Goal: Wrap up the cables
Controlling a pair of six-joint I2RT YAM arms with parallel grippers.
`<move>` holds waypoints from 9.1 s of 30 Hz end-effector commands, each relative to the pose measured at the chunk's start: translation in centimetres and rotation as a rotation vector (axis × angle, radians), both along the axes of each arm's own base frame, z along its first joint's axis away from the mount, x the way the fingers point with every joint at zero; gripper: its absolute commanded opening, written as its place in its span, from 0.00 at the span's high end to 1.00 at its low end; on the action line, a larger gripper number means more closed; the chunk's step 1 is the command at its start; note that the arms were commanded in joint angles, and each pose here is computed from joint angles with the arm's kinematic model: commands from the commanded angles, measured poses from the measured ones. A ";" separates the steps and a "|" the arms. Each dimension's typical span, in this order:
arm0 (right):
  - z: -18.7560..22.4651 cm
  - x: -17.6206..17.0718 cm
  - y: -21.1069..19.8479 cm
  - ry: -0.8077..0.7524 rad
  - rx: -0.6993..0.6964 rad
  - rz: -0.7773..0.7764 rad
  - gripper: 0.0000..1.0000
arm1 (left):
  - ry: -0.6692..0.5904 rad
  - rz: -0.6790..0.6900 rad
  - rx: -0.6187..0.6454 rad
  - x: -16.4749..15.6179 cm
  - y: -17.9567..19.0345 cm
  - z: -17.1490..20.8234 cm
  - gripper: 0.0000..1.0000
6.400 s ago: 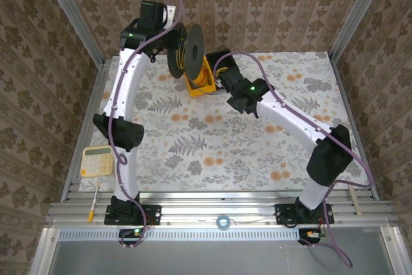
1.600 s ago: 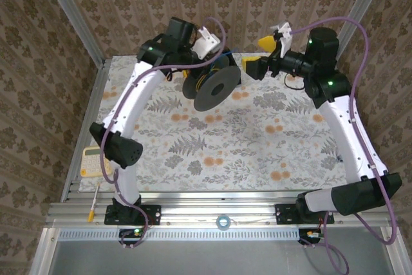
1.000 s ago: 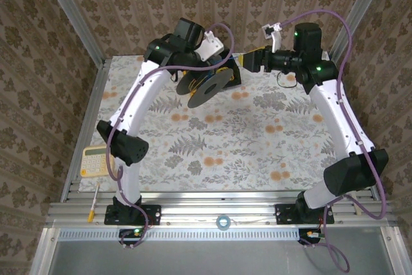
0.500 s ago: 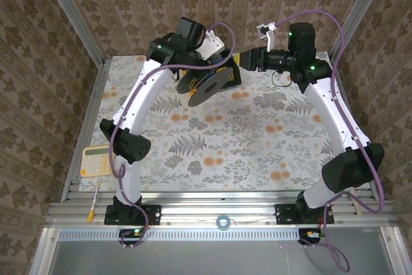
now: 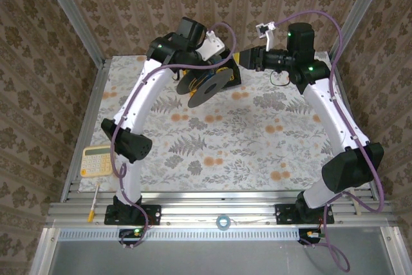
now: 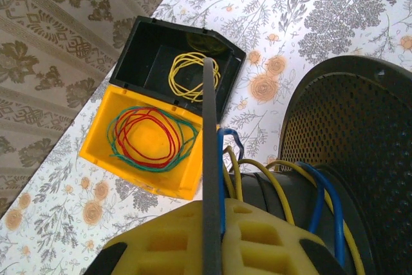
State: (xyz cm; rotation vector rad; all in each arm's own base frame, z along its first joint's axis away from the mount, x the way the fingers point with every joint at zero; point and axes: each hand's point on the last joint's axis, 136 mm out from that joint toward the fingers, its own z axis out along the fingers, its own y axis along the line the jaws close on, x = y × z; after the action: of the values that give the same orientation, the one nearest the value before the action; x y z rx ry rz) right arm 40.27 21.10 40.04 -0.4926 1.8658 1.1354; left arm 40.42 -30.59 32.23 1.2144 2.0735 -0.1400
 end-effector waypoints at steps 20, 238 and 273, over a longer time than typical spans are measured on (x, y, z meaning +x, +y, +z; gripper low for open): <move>0.4 -0.5 0.9 -0.016 0.029 0.035 0.96 | -0.059 -0.025 -0.028 -0.1 -0.6 2.0 1.00; -10.8 -7.8 -1.8 0.046 0.237 0.089 1.00 | -0.072 0.500 -0.455 6.3 11.9 6.2 0.00; -32.8 -7.4 2.3 0.608 0.242 -0.008 0.95 | -0.150 0.713 -0.324 -2.5 19.8 -1.8 0.00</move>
State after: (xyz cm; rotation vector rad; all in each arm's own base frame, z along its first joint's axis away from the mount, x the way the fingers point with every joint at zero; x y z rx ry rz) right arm 32.75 24.89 9.42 -0.0259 2.1580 1.7161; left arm 38.07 -10.44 30.30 0.2778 2.1339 -0.0249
